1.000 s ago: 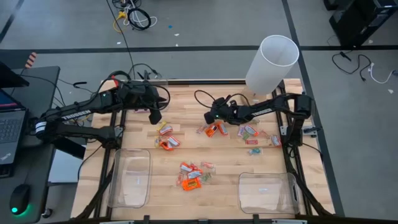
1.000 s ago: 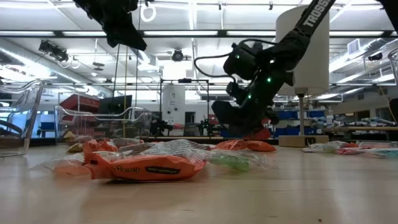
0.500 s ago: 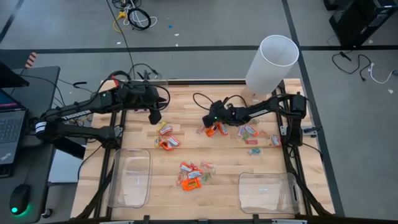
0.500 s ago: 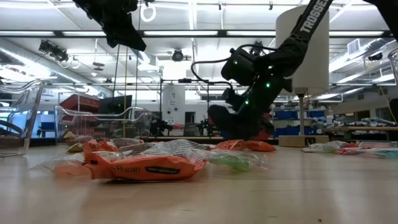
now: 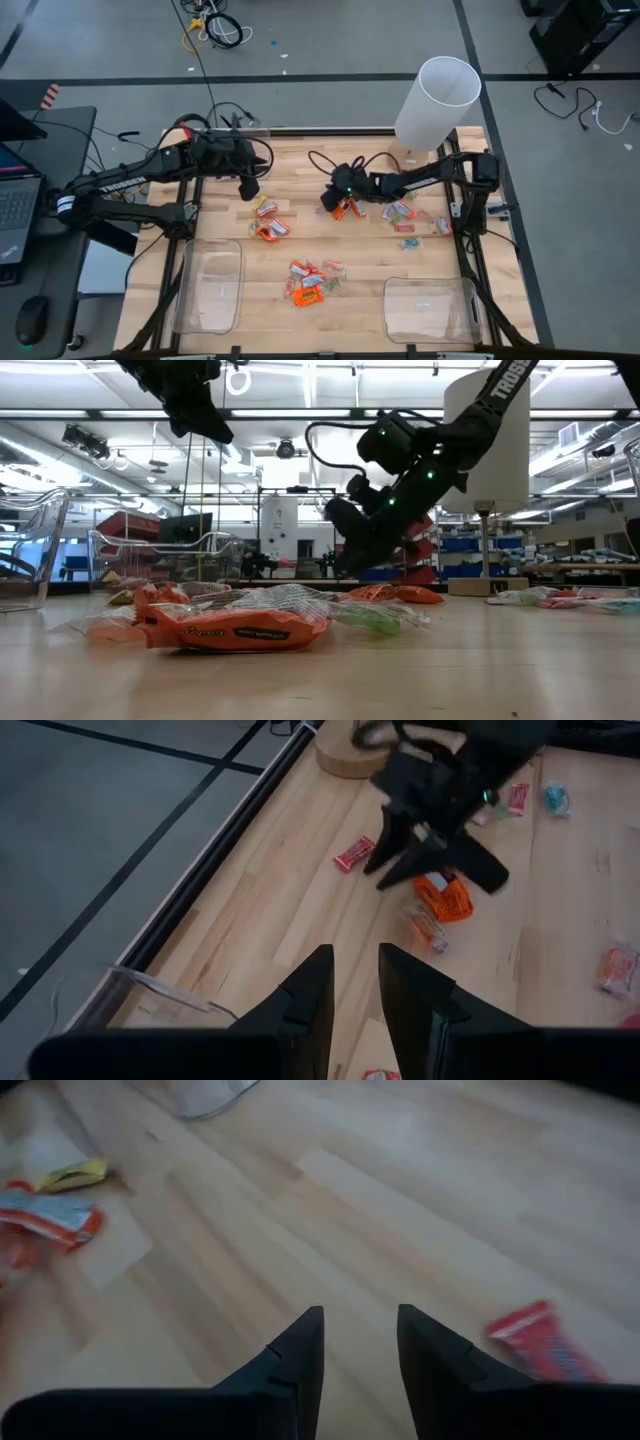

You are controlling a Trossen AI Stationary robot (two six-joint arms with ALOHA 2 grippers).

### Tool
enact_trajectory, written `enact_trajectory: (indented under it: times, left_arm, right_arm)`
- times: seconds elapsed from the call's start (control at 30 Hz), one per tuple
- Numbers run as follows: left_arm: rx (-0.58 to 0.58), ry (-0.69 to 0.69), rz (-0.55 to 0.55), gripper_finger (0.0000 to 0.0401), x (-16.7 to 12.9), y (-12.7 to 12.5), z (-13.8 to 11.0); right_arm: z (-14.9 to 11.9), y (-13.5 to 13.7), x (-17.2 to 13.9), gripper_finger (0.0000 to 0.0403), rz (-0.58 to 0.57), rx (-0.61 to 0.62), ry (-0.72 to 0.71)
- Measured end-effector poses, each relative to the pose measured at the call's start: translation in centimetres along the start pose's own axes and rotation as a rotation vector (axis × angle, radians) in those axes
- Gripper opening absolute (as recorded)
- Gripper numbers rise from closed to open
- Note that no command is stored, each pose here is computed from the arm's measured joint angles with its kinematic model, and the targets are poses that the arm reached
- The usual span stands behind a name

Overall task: Sort candy
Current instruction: Put the red candy into the top left transparent bin

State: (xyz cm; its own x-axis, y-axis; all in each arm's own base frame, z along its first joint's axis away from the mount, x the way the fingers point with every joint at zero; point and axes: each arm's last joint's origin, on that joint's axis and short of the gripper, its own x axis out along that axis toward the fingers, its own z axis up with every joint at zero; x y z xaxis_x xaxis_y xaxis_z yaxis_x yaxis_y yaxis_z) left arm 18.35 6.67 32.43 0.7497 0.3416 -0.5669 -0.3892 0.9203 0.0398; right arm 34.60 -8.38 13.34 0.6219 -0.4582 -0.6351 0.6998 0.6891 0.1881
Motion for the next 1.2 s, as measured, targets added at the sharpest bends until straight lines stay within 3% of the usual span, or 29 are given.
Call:
enact_trajectory:
  times: [0.17, 0.47, 0.67, 0.87, 1.2]
  left_arm:
    - [-0.004, 0.008, 0.0, 0.0085, 0.0, 0.0, -0.1]
    - [-0.006, 0.009, 0.0, 0.0085, 0.0, 0.0, -0.1]
    - [-0.007, 0.022, 0.0, 0.0085, 0.0, 0.0, -0.2]
    - [-0.006, 0.022, 0.0, 0.0085, 0.0, 0.0, -0.2]
    - [-0.001, 0.027, 0.0, 0.0085, 0.0, 0.0, -0.3]
  right_arm:
    - [1.5, -1.8, -1.0, 0.0114, -0.06, 0.027, 0.015]
    - [1.2, -2.7, -1.3, 0.0126, -0.061, -0.48, 0.126]
    - [0.7, -2.4, -1.6, 0.0157, -0.123, -0.624, 0.147]
    - [0.6, -2.4, -1.6, 0.0196, -0.118, -0.696, 0.152]
    - [0.9, -3.2, -1.3, 0.0231, -0.136, -0.638, 0.166]
